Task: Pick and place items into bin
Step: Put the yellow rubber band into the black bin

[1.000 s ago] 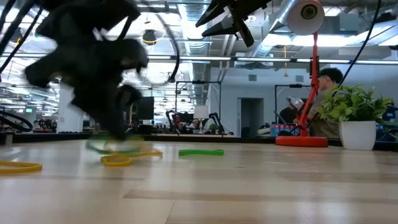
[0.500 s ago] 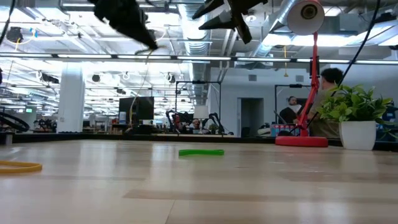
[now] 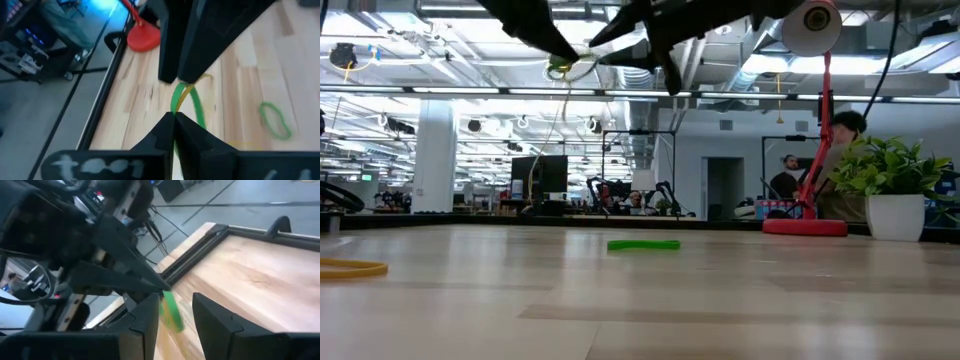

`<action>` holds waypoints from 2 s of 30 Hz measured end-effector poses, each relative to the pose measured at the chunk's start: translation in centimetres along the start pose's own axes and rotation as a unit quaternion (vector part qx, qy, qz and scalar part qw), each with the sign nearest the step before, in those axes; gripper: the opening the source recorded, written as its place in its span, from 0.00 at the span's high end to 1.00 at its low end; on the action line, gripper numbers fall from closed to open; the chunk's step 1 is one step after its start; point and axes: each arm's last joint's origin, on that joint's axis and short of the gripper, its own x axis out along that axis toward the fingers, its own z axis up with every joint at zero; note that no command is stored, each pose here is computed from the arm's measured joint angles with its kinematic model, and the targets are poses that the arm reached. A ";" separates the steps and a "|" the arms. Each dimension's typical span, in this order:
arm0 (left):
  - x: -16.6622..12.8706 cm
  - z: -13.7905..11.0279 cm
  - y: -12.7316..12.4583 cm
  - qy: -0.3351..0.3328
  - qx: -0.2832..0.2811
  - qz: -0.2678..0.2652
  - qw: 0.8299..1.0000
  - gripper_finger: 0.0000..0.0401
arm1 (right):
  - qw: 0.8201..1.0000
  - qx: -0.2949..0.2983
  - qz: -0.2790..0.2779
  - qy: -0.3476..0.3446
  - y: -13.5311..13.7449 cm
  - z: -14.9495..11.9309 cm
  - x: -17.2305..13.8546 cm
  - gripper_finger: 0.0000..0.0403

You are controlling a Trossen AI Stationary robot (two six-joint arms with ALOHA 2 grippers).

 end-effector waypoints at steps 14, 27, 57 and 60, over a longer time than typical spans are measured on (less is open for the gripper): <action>0.0 -0.2 0.2 0.013 -0.002 0.033 0.999 1.00 | 0.997 -0.065 -0.017 0.024 -0.4 -0.5 0.1 0.72; -0.1 0.9 0.3 -0.042 -0.021 0.022 0.999 1.00 | 0.992 -0.107 -0.036 0.051 -1.0 -0.9 0.1 0.72; 2.6 -2.8 -2.6 0.063 -0.226 -0.074 0.969 1.00 | 0.990 -0.091 -0.003 0.110 0.9 -3.1 -0.7 1.00; 4.2 -3.9 -3.4 0.080 -0.221 -0.070 0.969 1.00 | 0.991 -0.074 -0.012 0.106 0.4 -2.7 -0.5 1.00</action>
